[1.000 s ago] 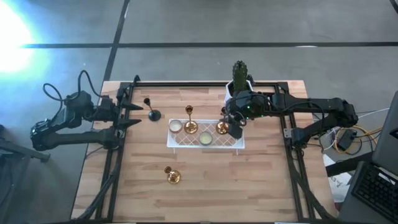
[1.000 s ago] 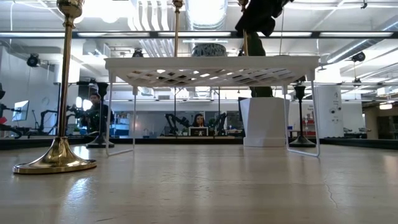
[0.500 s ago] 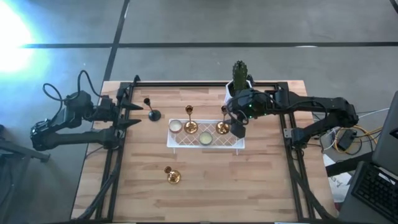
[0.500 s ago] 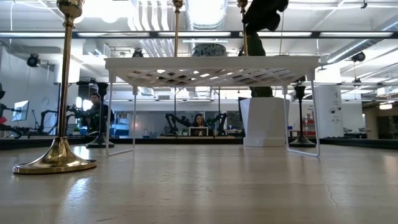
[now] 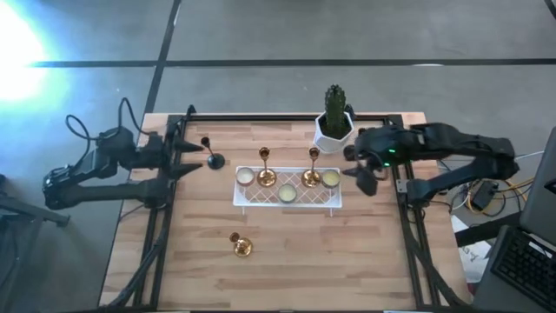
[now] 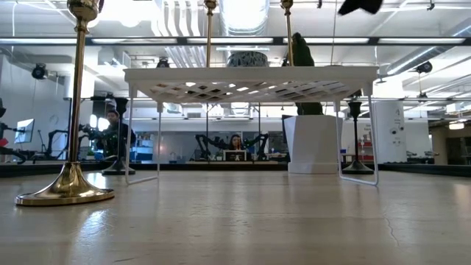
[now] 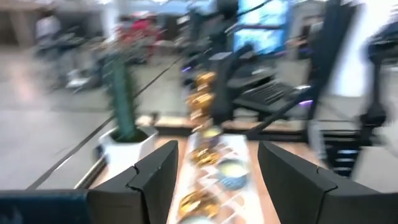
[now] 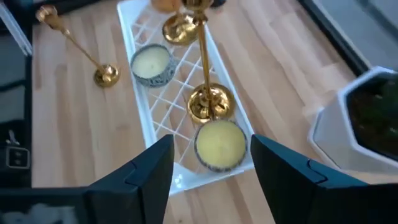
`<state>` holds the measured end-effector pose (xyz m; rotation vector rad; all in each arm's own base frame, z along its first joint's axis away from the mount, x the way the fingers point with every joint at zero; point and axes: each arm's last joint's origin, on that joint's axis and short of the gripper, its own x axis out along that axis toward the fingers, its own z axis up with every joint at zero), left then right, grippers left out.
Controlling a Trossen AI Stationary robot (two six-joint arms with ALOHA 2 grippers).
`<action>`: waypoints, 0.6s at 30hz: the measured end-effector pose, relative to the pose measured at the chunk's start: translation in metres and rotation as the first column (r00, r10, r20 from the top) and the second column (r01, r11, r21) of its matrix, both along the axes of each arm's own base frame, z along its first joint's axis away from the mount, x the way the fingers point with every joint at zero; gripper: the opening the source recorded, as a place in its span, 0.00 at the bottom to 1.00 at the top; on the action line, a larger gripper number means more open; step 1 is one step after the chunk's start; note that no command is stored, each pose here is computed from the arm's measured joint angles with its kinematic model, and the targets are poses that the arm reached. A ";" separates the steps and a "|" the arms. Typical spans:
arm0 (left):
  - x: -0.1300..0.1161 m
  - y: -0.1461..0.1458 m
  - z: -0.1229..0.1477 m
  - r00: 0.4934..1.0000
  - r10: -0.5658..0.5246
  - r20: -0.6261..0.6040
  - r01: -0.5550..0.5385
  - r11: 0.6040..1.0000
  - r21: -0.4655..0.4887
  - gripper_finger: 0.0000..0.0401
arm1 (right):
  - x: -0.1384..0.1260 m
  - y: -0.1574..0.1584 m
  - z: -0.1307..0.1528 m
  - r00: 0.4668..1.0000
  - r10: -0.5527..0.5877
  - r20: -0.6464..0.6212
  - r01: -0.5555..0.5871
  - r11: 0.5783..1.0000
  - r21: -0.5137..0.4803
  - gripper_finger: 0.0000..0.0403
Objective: Pick & Place candle stick holders
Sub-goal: Put the left black candle holder on the shelf
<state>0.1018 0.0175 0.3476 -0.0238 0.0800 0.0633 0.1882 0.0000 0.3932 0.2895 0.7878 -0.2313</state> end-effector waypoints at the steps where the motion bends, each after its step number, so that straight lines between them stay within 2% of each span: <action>1: 0.001 0.002 -0.002 0.999 0.044 -0.021 -0.044 0.999 -0.004 0.57 | -0.008 0.003 0.003 1.000 -0.014 0.017 0.015 1.000 0.000 0.51; 4: 0.005 0.007 -0.008 0.978 0.190 -0.090 -0.193 0.981 -0.029 0.56 | -0.030 0.009 0.012 0.994 -0.071 0.083 0.072 0.997 -0.017 0.49; 7: 0.010 0.011 -0.016 0.941 0.309 -0.141 -0.320 0.945 -0.067 0.54 | -0.047 0.014 0.015 0.983 -0.125 0.138 0.132 0.990 -0.046 0.47; 11: 0.017 0.016 -0.034 0.890 0.408 -0.202 -0.436 0.892 -0.118 0.51 | -0.061 0.017 0.009 0.973 -0.151 0.172 0.166 0.984 -0.071 0.44; 15: 0.018 0.019 -0.052 0.815 0.527 -0.239 -0.569 0.806 -0.163 0.47 | -0.067 0.017 0.000 0.971 -0.171 0.169 0.184 0.980 -0.069 0.41; 18: 0.017 0.018 -0.061 0.783 0.566 -0.259 -0.613 0.772 -0.169 0.43 | -0.069 0.016 -0.008 0.973 -0.171 0.152 0.184 0.980 -0.076 0.39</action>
